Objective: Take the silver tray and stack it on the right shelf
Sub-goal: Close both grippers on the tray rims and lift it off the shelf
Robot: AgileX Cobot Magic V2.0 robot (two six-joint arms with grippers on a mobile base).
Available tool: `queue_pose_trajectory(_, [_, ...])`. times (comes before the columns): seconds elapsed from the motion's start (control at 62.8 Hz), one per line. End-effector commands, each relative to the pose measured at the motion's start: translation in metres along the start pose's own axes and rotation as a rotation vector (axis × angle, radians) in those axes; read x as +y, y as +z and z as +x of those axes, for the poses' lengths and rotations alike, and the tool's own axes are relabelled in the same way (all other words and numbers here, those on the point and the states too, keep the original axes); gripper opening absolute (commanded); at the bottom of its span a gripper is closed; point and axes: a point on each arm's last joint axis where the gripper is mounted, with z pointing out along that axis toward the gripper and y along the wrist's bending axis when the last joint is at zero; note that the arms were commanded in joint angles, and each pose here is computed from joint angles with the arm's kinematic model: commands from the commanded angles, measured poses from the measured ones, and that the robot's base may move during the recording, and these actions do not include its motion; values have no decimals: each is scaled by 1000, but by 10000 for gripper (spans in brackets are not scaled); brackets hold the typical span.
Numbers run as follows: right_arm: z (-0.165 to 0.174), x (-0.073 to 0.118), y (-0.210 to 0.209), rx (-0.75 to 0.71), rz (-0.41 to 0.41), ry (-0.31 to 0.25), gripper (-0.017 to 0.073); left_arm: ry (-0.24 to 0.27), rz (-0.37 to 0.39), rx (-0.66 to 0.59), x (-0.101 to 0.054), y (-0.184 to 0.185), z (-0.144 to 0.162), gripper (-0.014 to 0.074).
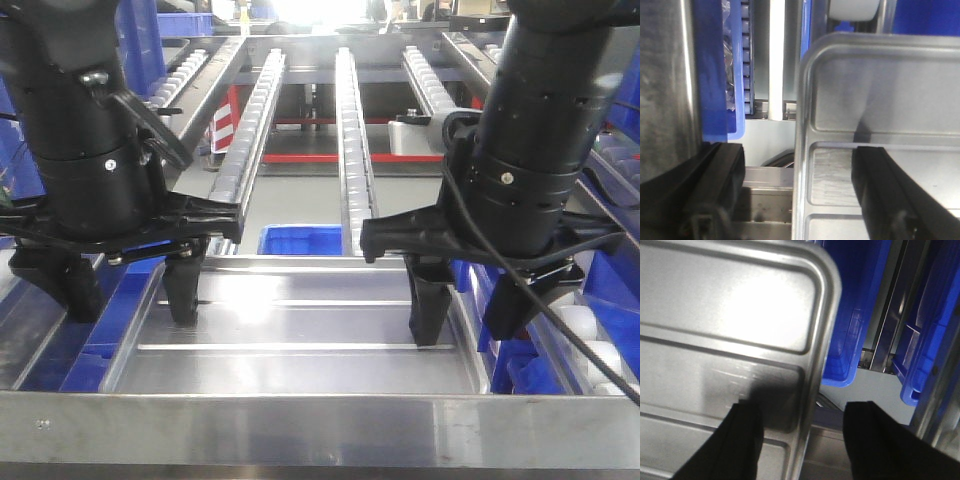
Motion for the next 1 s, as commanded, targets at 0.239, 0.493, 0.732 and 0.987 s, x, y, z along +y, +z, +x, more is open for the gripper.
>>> queue_pose_trajectory(0.239, [-12, 3, -12, -77, -23, -7, 449, -27, 50, -54, -3, -12, -8, 367])
queue_pose_trajectory(0.493, [-12, 3, -12, -77, -23, -7, 151, -38, 60, -50, -4, -11, -8, 223])
queue_pose_trajectory(0.732, [-12, 2, -12, -76, -23, -7, 57, -44, 61, -40, -5, -9, -7, -54])
queue_pose_trajectory(0.987, [-10, 2, -17, -66, -17, -8, 57, -46, 61, -42, -6, -11, -10, -93])
